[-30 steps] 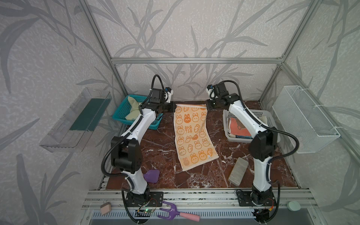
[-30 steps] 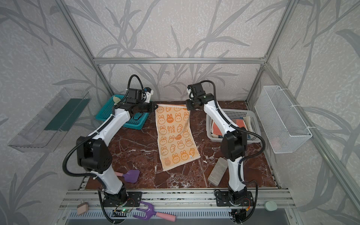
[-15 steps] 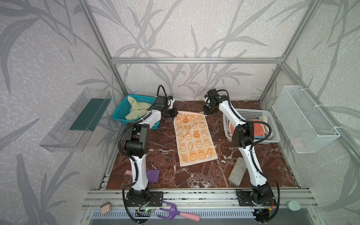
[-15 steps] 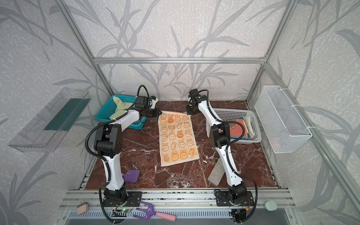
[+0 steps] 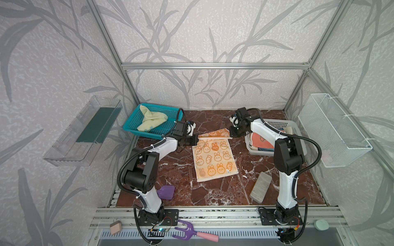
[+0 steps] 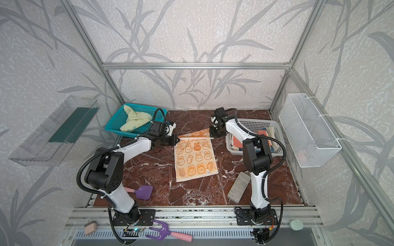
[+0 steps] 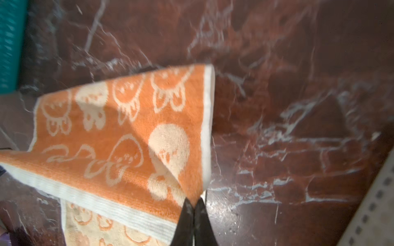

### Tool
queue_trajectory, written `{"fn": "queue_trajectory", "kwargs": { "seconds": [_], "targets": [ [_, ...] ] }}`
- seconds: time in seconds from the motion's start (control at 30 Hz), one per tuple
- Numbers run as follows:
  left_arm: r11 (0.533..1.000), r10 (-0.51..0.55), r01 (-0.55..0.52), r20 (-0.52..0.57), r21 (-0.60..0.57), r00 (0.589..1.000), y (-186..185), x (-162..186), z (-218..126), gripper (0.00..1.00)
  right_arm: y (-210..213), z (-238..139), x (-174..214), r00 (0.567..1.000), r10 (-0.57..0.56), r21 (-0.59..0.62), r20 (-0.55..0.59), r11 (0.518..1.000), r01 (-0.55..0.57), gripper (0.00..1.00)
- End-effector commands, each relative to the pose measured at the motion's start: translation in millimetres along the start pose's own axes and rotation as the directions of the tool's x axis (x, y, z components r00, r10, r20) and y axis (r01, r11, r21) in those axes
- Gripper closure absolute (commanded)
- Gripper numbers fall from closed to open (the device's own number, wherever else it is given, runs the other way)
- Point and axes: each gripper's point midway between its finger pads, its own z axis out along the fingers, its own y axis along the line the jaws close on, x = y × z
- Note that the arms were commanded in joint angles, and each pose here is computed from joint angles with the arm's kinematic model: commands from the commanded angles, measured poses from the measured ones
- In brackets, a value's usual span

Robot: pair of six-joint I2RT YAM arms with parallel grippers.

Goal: Fold and stack the towels
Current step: 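Fold the held edge over the towel toward the robot with both grippers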

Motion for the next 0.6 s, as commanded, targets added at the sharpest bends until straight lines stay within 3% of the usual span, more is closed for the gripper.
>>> {"fn": "queue_trajectory", "kwargs": {
  "seconds": [0.0, 0.2, 0.57],
  "targets": [
    [0.994, -0.086, 0.085, -0.008, -0.064, 0.996, 15.5, 25.5, 6.2, 1.0, -1.3, 23.7, 33.4, 0.997, 0.051, -0.032, -0.063, 0.998, -0.054, 1.0],
    [0.989, -0.087, 0.081, -0.04, -0.123, 0.995, 30.7, 40.3, 12.9, 1.0, -2.5, 48.3, 51.3, 0.991, 0.064, -0.036, -0.119, 0.997, -0.068, 1.0],
    [0.992, -0.041, 0.039, -0.009, -0.117, 0.999, 41.5, -10.9, 14.9, 1.0, 9.7, 17.4, -4.9, 0.999, -0.013, 0.004, -0.031, 1.0, 0.013, 1.0]
  ]
}}
